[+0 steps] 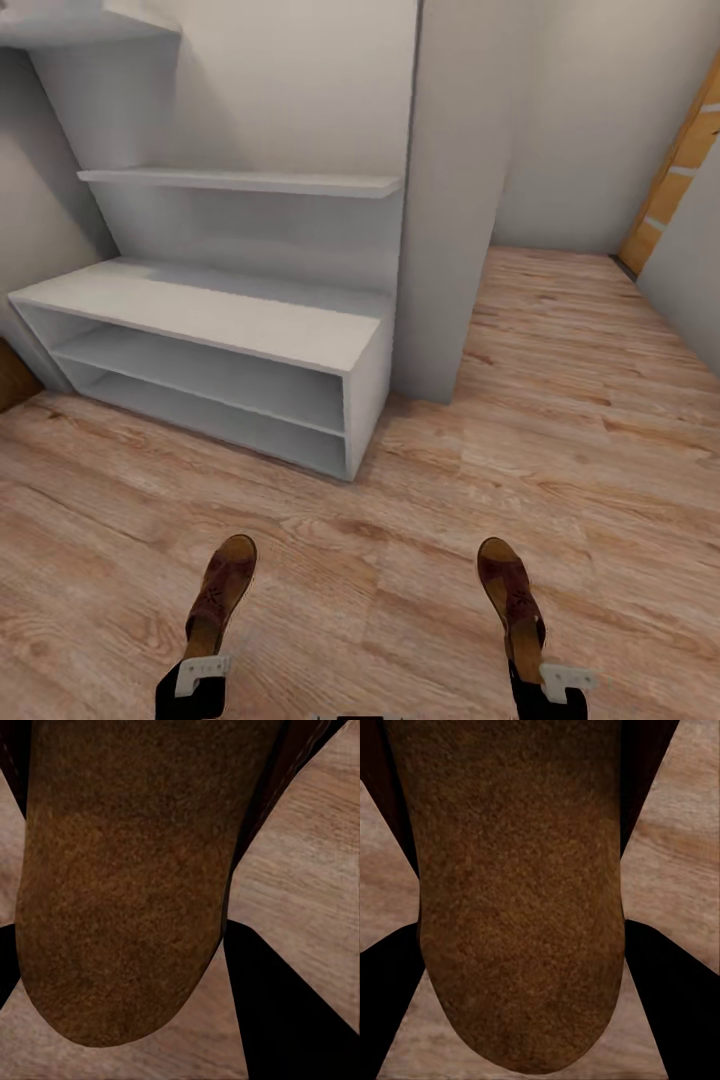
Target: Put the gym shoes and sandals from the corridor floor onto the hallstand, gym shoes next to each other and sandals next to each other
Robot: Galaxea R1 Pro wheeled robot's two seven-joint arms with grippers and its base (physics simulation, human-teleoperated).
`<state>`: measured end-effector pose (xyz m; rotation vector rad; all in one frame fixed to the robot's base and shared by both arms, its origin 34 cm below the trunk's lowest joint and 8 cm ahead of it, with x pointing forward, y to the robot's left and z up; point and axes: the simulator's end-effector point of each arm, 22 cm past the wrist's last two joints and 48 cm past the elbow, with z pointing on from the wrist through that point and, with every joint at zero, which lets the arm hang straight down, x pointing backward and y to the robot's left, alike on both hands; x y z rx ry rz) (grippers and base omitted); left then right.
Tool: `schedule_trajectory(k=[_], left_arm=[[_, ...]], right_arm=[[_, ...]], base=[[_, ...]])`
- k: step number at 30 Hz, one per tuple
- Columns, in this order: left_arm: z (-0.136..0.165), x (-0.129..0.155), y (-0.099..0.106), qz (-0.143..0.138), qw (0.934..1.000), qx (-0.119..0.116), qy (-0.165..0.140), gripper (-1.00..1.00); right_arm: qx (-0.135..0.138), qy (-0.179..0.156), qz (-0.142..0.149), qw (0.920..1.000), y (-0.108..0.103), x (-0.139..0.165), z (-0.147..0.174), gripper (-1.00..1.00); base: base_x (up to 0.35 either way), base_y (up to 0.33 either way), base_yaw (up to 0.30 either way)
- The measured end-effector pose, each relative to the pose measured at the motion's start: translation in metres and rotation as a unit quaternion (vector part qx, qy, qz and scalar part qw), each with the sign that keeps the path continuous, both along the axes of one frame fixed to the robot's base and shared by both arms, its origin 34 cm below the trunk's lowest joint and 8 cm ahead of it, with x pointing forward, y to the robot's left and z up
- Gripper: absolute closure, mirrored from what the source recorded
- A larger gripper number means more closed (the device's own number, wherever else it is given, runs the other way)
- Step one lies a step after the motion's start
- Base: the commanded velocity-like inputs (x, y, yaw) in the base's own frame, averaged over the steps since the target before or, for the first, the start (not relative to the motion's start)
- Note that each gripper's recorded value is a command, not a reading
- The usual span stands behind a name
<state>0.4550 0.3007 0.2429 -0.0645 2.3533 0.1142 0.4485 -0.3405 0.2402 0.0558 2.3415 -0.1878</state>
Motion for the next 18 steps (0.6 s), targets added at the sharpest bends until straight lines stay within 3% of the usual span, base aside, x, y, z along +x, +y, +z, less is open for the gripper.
schedule_trajectory(k=[11,18], left_arm=[[-0.0006,-0.0049,0.0001,0.003,1.0,-0.001,-0.008,1.0],[-0.0008,-0.0054,0.0001,0.004,1.0,-0.001,-0.008,1.0]], right_arm=[[0.0,0.001,0.0,1.0,0.0002,-0.0008,-0.0004,1.0],[0.002,0.009,-0.001,1.0,0.0013,-0.0073,-0.0045,1.0]], base=[[-0.123,0.281,0.17],[-0.13,0.292,0.053]])
